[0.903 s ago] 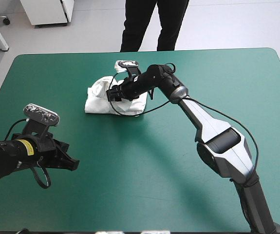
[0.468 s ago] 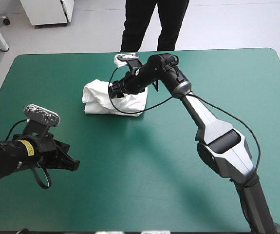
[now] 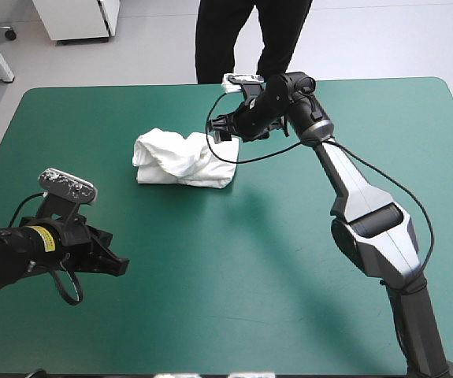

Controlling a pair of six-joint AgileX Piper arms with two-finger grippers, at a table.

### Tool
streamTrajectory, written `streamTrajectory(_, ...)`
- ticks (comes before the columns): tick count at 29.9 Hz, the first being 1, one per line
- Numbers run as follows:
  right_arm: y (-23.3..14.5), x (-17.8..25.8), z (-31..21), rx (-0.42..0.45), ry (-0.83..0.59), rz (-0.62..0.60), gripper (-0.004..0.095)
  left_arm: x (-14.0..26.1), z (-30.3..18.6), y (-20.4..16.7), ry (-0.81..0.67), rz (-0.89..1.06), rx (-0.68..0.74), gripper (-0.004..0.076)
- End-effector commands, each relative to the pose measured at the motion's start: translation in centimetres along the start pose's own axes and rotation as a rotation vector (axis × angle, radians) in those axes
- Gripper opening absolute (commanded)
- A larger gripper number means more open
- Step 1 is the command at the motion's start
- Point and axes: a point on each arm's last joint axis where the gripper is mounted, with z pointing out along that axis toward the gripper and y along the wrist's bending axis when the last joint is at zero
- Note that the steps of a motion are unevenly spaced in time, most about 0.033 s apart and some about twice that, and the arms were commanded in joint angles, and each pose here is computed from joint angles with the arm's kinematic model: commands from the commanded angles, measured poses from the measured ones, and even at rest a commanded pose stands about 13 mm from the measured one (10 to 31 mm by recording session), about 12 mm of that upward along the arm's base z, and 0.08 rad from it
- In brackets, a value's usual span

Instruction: Fold the cloth

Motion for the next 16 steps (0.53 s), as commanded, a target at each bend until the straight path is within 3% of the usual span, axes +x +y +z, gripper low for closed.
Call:
streamTrajectory(1, 0.6, -0.7, -2.3, -0.022, -0.056, -0.010, 0.0648, -0.1, -0.8, 0.2, -0.016, -0.008, -0.015, -0.0009)
streamTrajectory(10, -1.2, 0.2, 2.6, -0.004, 0.035, 0.046, 0.0648, 0.0, -0.8, 0.2, -0.004, -0.008, -0.016, -0.0009)
streamTrajectory(16, -1.5, 0.9, 5.1, -0.070, 0.089, 0.087, 0.0643, 0.0, -0.8, 0.2, -0.004, -0.008, -0.016, -0.0009)
